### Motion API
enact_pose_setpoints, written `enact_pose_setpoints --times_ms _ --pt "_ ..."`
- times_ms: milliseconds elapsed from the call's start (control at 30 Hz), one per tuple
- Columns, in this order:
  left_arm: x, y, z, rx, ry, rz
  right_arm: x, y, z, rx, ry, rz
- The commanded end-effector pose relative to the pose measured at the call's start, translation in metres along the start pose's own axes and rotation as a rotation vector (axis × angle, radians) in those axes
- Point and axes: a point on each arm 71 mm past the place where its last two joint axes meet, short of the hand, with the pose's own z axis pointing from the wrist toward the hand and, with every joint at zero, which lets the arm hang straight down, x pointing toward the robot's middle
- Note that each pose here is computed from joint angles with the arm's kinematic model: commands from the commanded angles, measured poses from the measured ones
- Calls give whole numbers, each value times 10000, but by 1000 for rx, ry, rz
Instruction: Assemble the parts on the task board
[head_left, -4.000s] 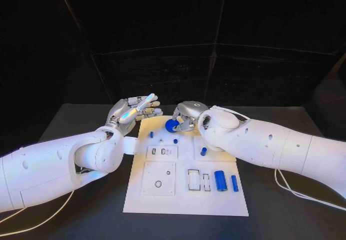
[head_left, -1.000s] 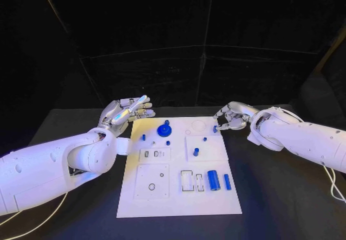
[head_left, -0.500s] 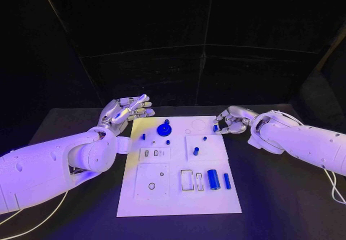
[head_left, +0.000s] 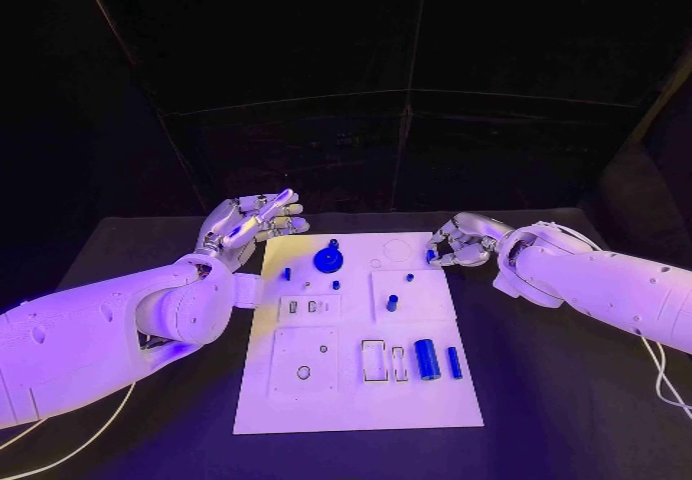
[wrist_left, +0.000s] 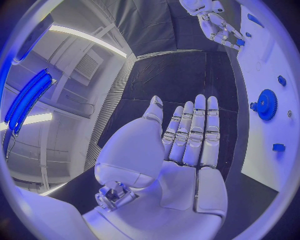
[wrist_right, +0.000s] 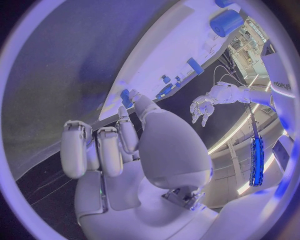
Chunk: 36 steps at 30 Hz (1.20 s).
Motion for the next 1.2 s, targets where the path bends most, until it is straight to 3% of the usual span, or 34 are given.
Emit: enact_pose_setpoints --times_ms 33,1200 --pt "15 -14 6 9 13 1 -7 1 9 2 -2 3" --pt "14 -10 7 5 11 1 19 42 56 1 -4 4"
